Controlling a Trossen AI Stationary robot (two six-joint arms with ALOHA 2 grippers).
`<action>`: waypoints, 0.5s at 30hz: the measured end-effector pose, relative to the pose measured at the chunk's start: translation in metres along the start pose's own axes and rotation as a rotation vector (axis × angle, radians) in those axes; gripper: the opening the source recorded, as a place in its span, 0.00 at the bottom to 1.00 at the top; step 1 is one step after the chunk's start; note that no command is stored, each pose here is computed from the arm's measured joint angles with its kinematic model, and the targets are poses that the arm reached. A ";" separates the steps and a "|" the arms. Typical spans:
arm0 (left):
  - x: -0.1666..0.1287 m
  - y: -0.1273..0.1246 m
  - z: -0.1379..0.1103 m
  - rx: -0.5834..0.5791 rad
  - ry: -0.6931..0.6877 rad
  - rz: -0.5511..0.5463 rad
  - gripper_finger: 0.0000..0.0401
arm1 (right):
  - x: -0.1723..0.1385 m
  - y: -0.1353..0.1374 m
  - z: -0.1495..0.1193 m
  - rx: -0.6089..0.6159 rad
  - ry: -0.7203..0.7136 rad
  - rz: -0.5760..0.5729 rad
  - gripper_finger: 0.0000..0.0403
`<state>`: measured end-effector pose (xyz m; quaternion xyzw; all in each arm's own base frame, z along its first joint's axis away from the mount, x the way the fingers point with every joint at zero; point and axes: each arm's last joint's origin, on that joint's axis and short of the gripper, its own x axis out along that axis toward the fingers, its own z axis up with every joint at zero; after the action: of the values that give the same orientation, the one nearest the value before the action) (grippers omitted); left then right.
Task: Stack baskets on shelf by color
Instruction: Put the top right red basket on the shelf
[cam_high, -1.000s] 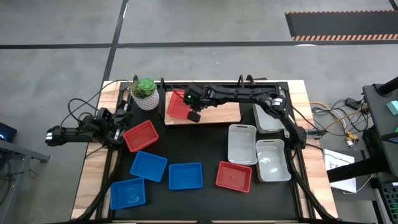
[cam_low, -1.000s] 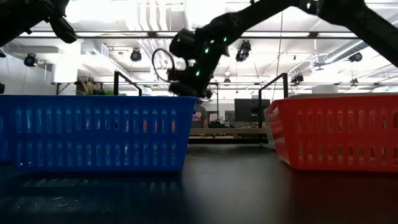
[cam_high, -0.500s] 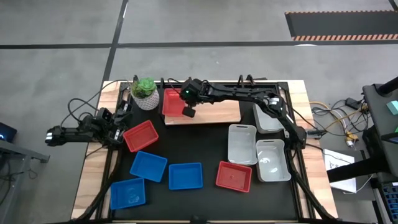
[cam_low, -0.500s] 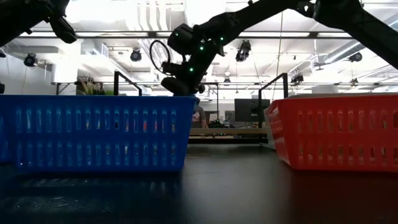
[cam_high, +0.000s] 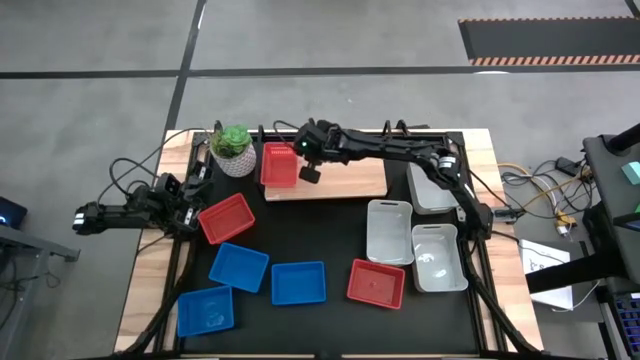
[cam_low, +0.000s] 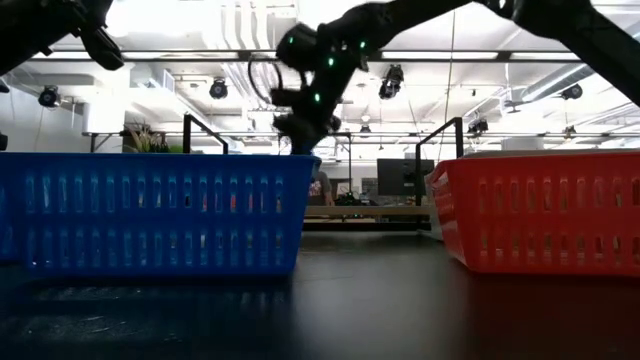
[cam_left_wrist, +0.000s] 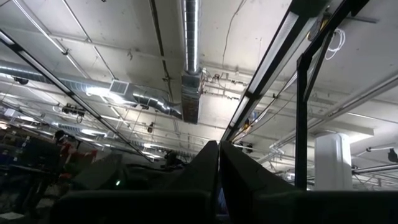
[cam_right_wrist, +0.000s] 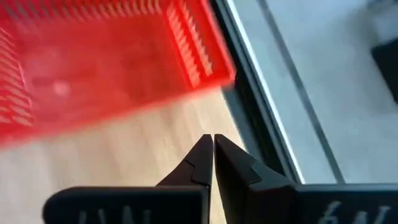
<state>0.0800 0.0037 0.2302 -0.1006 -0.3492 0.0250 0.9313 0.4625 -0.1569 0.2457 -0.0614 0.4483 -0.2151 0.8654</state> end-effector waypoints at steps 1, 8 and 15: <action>0.000 0.000 0.000 0.000 0.002 0.000 0.00 | -0.003 0.003 0.004 0.002 -0.033 0.036 0.02; 0.000 0.001 0.000 0.042 -0.002 0.020 0.00 | -0.005 0.027 0.030 0.015 -0.325 0.274 0.02; 0.000 0.001 0.000 0.082 -0.002 0.024 0.00 | 0.017 0.041 0.024 0.028 -0.312 0.287 0.02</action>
<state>0.0803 0.0044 0.2301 -0.0665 -0.3477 0.0507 0.9339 0.5036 -0.1292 0.2352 -0.0173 0.3099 -0.0839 0.9469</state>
